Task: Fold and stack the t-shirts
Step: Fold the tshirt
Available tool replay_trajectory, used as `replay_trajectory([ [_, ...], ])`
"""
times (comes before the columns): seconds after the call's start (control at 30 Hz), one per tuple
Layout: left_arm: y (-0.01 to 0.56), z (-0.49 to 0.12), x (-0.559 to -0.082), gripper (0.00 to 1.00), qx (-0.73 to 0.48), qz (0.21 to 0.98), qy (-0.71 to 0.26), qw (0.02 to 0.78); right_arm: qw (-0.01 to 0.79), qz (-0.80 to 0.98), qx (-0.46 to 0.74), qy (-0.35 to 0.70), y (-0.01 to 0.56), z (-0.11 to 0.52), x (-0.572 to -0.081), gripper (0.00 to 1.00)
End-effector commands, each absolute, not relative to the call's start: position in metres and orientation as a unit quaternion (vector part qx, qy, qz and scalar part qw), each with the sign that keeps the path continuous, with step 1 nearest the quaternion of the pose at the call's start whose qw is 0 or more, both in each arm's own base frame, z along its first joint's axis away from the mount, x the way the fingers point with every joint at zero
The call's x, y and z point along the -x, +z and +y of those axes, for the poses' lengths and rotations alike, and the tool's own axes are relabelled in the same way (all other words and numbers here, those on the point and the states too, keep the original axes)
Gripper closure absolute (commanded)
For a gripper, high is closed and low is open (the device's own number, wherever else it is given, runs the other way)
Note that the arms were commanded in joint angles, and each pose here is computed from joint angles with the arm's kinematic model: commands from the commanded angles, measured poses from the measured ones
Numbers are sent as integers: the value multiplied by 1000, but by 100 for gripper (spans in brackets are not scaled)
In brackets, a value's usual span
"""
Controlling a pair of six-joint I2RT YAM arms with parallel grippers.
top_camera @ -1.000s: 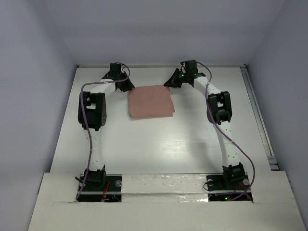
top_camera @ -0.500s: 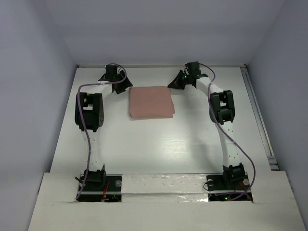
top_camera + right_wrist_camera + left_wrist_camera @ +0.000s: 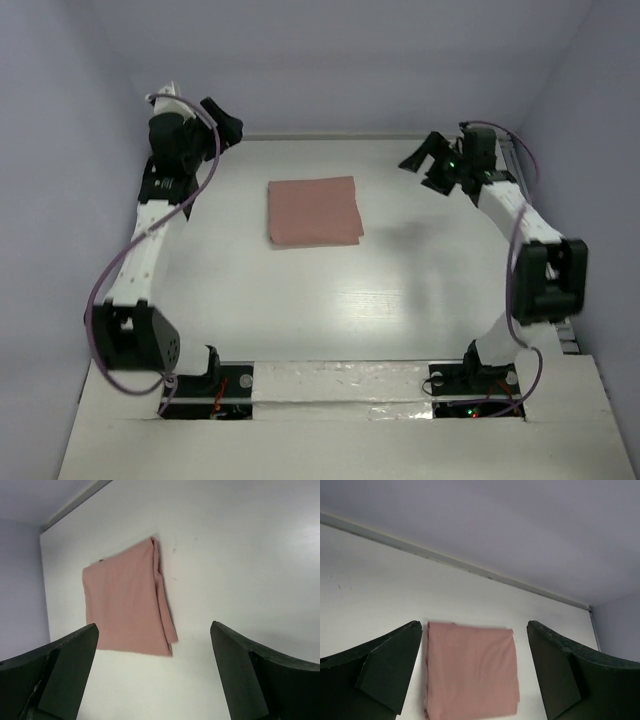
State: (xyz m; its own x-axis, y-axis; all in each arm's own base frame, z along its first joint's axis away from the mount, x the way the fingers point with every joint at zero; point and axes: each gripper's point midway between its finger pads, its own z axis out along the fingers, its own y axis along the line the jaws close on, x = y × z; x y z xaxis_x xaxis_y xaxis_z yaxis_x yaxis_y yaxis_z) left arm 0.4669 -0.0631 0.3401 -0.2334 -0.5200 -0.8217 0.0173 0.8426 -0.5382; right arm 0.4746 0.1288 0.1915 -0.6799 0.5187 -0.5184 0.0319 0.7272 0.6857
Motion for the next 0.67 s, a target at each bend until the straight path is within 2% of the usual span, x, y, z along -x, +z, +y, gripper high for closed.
replay_trajectory([
  [0.0, 310, -72, -430, 16, 138, 775, -232, 571, 434, 843, -166, 273, 210, 90, -424, 0],
  [0.03, 314, -72, -420, 15, 134, 773, -235, 573, 415, 854, -183, 255, 186, 80, -398, 0],
  [0.07, 320, -73, -405, 14, 131, 771, -239, 576, 428, 852, -194, 232, 187, 71, -386, 0],
  [0.1, 325, -73, -398, 14, 126, 768, -242, 579, 471, 830, -194, 228, 218, 64, -366, 0],
  [0.17, 340, -76, -378, 14, 117, 760, -251, 587, 488, 819, -230, 195, 213, 46, -338, 0],
  [0.2, 345, -77, -373, 14, 111, 758, -255, 590, 529, 791, -233, 201, 241, 42, -321, 0],
  [0.23, 350, -78, -367, 14, 105, 755, -259, 593, 534, 788, -236, 197, 243, 39, -311, 0],
  [0.37, 364, -80, -350, 14, 94, 749, -265, 600, 545, 781, -250, 177, 250, 29, -293, 0],
  [0.63, 360, -90, -348, 13, 84, 749, -291, 589, 535, 784, -241, 203, 259, 40, -294, 0],
])
